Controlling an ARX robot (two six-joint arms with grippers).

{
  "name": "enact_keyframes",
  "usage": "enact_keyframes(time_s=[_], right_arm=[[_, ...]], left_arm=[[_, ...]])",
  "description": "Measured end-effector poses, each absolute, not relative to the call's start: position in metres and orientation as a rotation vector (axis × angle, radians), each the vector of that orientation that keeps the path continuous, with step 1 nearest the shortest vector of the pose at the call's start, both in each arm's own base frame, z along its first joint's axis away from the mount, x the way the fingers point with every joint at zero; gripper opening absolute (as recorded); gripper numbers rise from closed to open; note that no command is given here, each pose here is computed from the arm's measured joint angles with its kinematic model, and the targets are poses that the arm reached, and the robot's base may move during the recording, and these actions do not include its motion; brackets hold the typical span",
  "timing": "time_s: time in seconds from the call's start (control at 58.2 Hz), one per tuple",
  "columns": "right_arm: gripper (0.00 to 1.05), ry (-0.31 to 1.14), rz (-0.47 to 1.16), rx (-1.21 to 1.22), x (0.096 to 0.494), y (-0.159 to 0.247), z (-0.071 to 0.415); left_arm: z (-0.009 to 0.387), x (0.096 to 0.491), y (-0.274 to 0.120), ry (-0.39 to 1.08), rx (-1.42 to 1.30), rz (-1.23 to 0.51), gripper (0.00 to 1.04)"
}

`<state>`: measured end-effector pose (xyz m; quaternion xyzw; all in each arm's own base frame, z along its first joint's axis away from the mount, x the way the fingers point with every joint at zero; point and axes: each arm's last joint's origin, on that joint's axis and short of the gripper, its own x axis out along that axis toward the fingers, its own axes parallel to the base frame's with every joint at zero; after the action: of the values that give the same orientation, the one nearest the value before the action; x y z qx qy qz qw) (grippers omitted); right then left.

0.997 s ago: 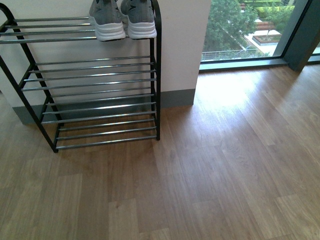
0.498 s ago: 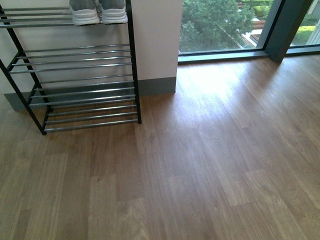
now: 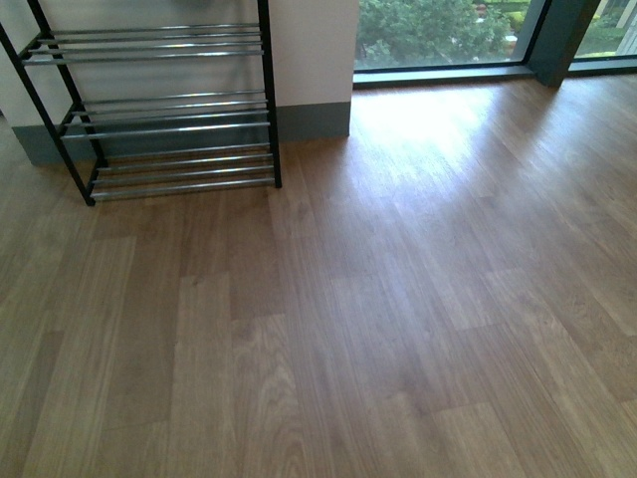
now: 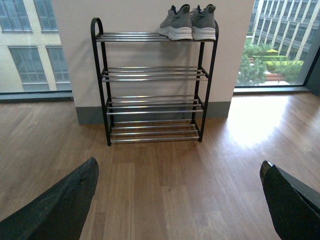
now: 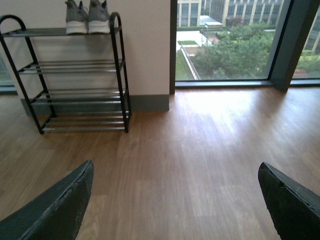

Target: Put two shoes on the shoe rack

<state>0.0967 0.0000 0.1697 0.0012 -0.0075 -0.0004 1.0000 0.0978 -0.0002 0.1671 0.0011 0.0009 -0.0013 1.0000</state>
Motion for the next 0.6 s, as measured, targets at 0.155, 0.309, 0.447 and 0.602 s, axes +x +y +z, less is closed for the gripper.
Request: enact_keyframes(time_s=[0.155,0.309,0.447,0.602], right_arm=[[0.95,-0.015,-0.001,0.003,0.0967,0.0000,0.1698],[0.95,-0.015,-0.001,0.002,0.0967,0.0000,0.1698],[0.95,-0.015,-0.001,0.002,0.0967,0.0000,0.1698],[0.95,-0.015,-0.005,0.003,0.0967,-0.0002,0.1698]], left_arm=[[0.1671,0.0978,-0.0002,0.002,0.002,-0.003,0.95],[0.1671,0.0978,-0.0002,0.002,0.002,-0.003,0.95],[0.1671,0.0978,-0.0002,0.002,0.002,-0.003,0.95],[0.1671,0.0978,-0.0003,0.002,0.002,-0.004,0.95]])
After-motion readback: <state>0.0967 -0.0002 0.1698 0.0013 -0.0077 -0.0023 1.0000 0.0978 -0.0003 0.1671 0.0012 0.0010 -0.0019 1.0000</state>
